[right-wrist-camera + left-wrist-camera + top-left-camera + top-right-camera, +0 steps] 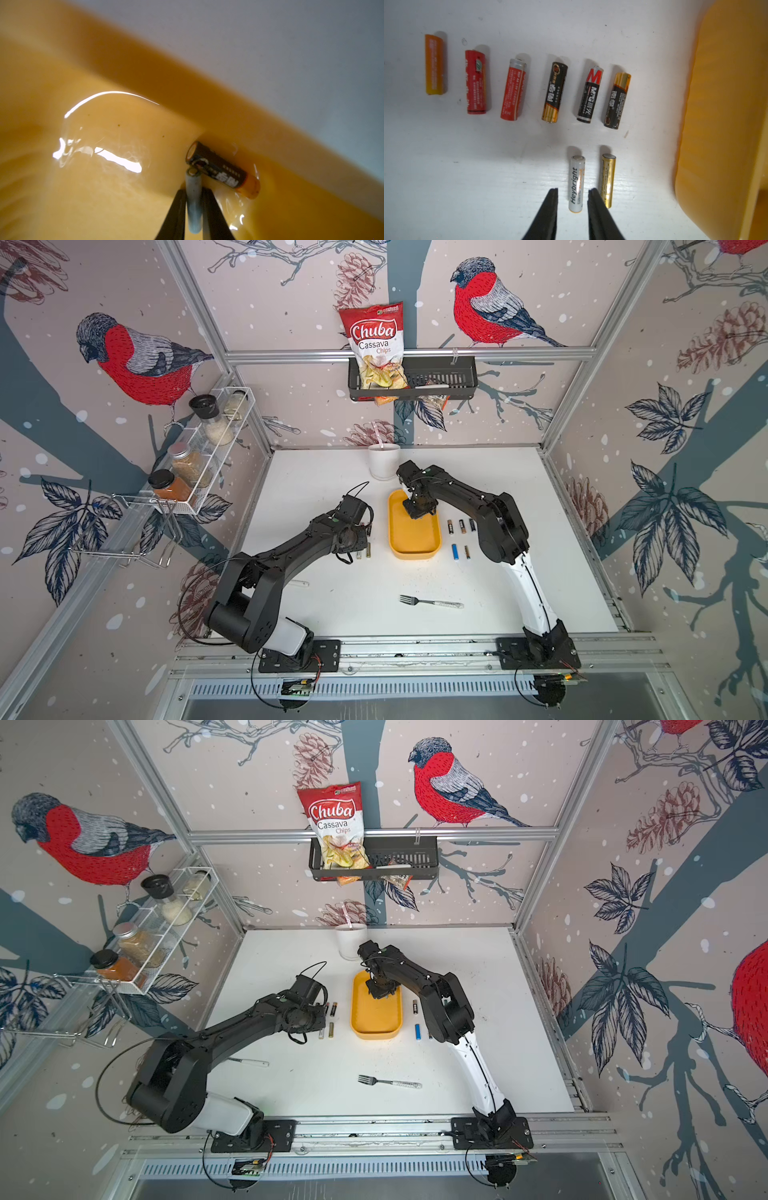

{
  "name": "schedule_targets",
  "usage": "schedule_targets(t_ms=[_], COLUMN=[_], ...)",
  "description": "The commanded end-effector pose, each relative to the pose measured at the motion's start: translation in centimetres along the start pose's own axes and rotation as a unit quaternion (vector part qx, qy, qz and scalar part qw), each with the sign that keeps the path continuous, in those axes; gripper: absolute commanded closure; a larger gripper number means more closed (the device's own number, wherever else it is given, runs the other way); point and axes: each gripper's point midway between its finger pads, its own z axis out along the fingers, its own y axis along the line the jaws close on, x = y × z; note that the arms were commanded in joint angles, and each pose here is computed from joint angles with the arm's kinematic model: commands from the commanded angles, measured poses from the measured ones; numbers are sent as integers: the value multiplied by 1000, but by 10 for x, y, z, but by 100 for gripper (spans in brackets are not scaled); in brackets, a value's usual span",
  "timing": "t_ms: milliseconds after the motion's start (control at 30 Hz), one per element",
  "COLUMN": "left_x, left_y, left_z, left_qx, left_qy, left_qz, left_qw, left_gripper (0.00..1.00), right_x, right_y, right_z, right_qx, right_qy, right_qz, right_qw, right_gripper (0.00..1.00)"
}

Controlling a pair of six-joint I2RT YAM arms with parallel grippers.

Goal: Take the batteries out of the storage box
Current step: Pick up the battery from the storage box.

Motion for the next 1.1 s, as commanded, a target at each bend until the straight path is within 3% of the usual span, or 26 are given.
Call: schedule_targets(t_ms=[0, 667, 1067], left_x=[3, -3, -11], left_y=[2, -2, -7], left_z=[-1, -1, -2], left_qx=[-3, 5, 10], left_qy=[6, -1, -5], left_qz=[8, 13, 20], left_qw=[1000, 1000, 1000], left_gripper=[70, 70, 70], right_x=[14, -1, 33], right_y=[11, 12, -33], right_z=[2, -70, -114], right_qx=[-35, -78, -56], right_qy=[26, -41, -64], right_qz=[8, 54, 109], right_qw=[999, 995, 990], right_gripper=[81, 82, 82])
